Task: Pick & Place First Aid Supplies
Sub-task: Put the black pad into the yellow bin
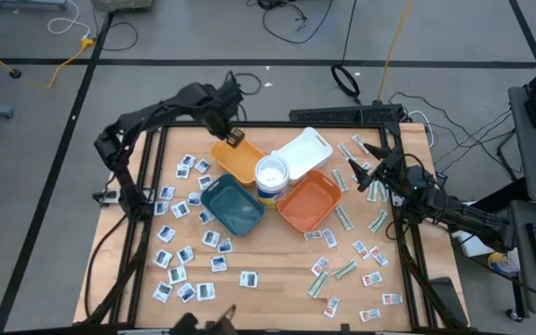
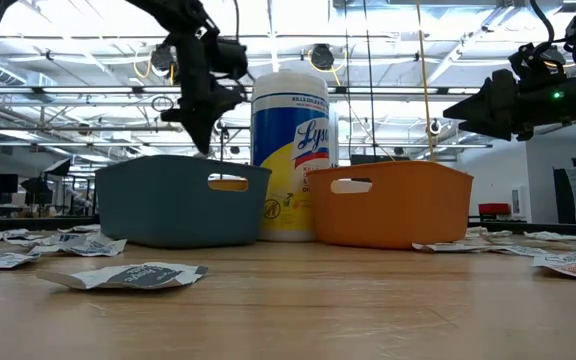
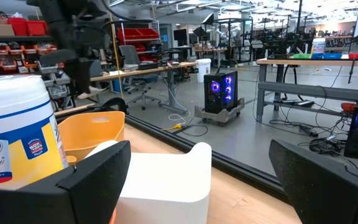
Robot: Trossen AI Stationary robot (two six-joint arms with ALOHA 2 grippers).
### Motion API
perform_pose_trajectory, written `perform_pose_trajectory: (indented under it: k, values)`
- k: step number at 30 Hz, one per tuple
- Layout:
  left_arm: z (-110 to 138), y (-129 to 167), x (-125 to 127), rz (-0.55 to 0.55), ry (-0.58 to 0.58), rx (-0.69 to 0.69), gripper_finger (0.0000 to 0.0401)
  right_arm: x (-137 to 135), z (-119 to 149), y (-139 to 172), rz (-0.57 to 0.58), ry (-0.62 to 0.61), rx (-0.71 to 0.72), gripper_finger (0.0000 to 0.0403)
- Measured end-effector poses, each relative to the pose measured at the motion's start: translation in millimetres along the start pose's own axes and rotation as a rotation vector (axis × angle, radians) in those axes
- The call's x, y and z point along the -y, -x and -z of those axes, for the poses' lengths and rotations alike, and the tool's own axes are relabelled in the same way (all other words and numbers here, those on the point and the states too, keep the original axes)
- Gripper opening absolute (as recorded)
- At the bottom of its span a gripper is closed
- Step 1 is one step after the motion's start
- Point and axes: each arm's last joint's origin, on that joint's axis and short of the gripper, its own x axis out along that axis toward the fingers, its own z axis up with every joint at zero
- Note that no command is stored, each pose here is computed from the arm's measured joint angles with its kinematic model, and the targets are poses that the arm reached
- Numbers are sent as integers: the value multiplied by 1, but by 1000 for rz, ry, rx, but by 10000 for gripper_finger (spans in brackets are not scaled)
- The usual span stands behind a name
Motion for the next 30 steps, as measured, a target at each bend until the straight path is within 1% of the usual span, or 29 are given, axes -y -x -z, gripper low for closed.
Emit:
perform_pose_trajectory:
  k: [4,7,10,17,24,27,30]
  values:
    - [5,0,21,12,-76,-2,0,0,0,0,0,0,-1,377]
    - [6,-1,28,19,-114,12,0,0,0,0,0,0,0,377]
    - [7,-9,27,18,-170,18,0,0,0,0,0,0,0,377]
    - [20,-41,24,13,-459,-29,0,0,0,0,0,0,0,377]
    - [24,-64,24,46,-678,30,0,0,0,0,0,0,0,377]
    - [25,-68,24,48,-728,33,0,0,0,0,0,0,0,377]
    - [26,-68,23,48,-723,28,2,0,0,0,0,0,-1,377]
